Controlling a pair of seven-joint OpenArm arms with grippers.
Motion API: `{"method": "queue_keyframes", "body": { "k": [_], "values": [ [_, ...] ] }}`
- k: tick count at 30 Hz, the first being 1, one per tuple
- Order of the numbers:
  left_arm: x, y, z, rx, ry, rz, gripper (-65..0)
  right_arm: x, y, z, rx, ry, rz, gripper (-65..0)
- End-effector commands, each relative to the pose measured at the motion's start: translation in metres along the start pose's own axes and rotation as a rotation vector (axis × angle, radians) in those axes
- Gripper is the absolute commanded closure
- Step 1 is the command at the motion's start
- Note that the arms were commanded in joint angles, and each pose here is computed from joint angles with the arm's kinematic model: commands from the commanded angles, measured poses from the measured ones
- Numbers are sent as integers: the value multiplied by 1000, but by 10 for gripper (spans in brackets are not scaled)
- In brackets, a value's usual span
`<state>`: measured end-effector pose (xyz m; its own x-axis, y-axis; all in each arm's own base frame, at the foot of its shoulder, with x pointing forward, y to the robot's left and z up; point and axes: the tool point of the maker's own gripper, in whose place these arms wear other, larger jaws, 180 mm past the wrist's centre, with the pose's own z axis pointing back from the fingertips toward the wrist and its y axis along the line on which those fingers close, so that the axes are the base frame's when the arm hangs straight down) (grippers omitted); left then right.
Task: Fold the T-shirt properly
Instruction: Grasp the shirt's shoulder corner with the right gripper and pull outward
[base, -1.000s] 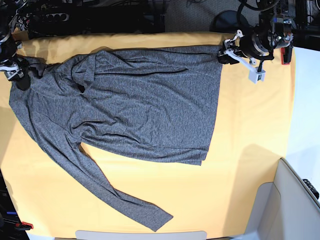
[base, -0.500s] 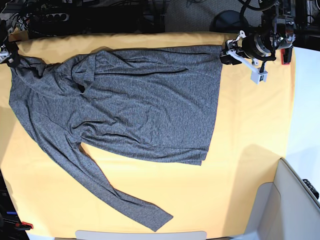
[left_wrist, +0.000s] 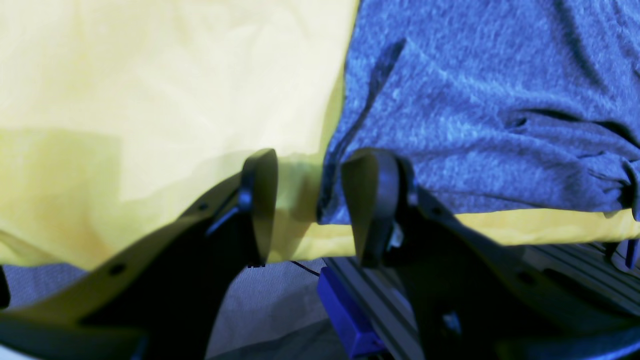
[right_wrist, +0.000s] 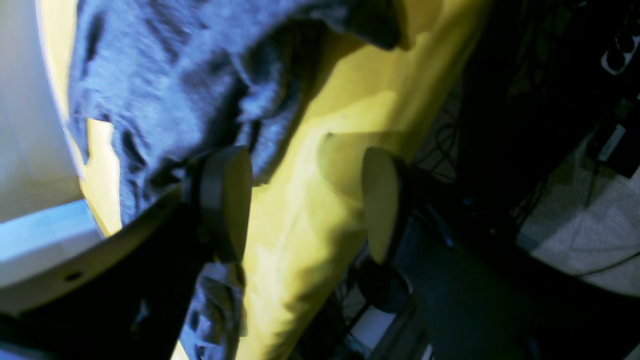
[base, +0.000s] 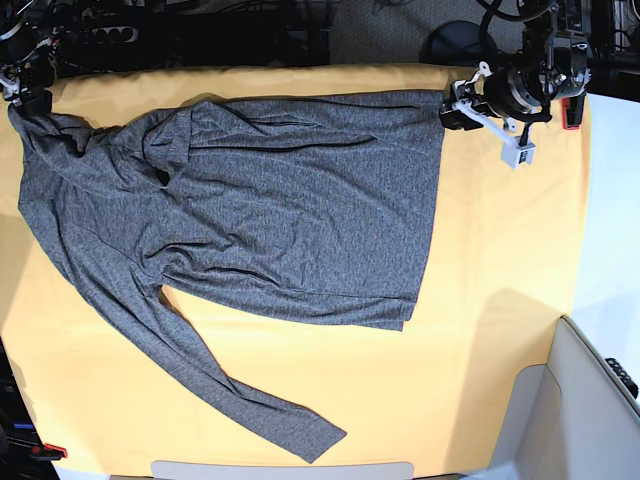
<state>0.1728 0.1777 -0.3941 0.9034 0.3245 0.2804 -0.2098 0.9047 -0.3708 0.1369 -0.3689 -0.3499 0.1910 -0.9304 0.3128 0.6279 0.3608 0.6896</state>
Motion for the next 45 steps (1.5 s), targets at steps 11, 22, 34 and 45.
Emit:
{"method": "queue_keyframes", "body": {
  "k": [11,22,34,45],
  "values": [
    [5,-1,4,-2,-16,-11,-250,26,40,24,104,-142,56,-349],
    [5,-1,4,-3,-16,-12,-250,15,13,-13,78,-104,-106,-349],
    [4,0,4,-2,-14,-10,-250,27,-2,-23,12,-143,-139,-349],
    [3,-1,2,-4,-11,-4,-253,34,-5,-22,-17,-168,-134,-348]
  ]
}}
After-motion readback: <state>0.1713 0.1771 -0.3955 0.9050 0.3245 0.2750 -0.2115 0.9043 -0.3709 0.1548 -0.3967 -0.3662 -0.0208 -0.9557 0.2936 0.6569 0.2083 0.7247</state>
